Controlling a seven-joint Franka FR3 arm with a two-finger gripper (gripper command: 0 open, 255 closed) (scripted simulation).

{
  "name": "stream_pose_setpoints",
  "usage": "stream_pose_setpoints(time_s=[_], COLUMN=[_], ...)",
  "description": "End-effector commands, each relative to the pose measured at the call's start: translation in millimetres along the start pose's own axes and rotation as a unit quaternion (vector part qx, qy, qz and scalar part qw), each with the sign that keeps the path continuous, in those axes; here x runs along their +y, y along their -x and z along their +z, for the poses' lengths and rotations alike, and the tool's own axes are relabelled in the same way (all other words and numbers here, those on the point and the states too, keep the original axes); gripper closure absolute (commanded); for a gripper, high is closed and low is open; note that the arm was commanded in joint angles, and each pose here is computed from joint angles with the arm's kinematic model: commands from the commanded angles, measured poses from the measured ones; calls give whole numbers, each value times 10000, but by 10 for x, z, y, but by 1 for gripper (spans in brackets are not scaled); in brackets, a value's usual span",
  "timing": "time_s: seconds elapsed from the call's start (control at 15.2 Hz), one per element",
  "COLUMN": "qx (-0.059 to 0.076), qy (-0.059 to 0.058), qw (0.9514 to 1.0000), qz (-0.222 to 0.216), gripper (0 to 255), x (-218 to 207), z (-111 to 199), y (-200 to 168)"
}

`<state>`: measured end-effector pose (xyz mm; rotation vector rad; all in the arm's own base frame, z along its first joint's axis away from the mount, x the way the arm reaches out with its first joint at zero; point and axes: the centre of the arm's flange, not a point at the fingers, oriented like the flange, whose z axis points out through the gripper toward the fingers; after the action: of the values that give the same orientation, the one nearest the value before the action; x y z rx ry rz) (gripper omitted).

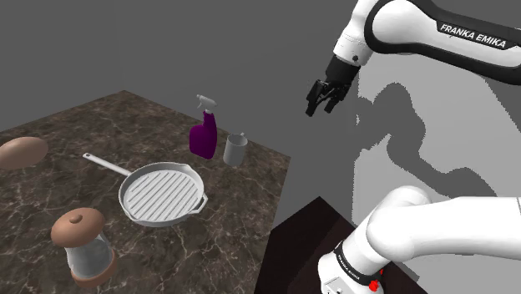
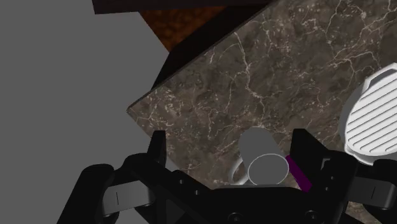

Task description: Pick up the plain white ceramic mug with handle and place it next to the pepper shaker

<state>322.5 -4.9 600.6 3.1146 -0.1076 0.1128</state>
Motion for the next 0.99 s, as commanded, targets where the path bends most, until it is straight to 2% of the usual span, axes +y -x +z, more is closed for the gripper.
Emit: stream_pose_setpoints(time_s=[0.0, 0.92], qx=[0, 2], qy=[0, 28], qw=[10000, 10000], qz=[0, 73], gripper=[0, 0], x=[0, -904], z=[0, 1255], y=[0, -1018])
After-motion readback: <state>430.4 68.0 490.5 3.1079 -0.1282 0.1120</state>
